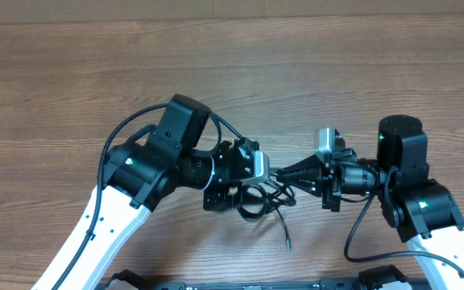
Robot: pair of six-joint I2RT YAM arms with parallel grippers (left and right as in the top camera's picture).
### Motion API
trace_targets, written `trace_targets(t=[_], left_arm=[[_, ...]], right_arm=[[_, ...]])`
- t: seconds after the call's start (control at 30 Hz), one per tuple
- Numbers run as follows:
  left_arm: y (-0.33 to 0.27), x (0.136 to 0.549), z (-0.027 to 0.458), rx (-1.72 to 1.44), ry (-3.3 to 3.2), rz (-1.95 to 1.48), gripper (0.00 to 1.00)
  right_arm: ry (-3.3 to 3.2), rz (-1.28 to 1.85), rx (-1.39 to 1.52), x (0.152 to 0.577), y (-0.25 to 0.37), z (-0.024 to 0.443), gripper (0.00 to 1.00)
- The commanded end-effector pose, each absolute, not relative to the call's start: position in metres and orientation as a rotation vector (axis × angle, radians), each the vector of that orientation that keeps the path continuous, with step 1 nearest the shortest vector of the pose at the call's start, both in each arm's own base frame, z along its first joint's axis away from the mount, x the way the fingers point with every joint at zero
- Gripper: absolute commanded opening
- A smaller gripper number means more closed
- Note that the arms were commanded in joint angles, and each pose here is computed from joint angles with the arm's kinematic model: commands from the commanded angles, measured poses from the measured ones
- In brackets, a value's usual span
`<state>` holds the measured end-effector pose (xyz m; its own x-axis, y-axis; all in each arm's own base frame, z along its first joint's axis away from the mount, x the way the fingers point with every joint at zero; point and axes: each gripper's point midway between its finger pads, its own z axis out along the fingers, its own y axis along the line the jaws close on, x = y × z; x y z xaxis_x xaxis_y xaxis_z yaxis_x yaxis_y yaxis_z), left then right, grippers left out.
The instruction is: Untangle cables
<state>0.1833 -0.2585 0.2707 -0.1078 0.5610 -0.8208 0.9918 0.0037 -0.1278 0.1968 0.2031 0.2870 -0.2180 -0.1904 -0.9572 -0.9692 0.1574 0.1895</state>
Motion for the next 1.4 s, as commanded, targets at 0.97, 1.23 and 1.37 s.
trace_targets(t=[0.97, 1.23, 1.37], left_arm=[[-0.210, 0.245, 0.333, 0.906, 1.930, -1.257, 0.89], [-0.206, 0.227, 0.316, 0.957, 1.999, -1.275, 0.95], [-0.203, 0.211, 0.304, 0.911, 2.115, -1.336, 1.00]], right_arm=[[1.360, 1.343, -1.174, 0.181, 0.210, 0.344, 0.04], [1.225, 1.369, -1.274, 0.165, 0.209, 0.356, 0.04], [1.315, 1.328, -1.189, 0.181, 0.210, 0.353, 0.04]])
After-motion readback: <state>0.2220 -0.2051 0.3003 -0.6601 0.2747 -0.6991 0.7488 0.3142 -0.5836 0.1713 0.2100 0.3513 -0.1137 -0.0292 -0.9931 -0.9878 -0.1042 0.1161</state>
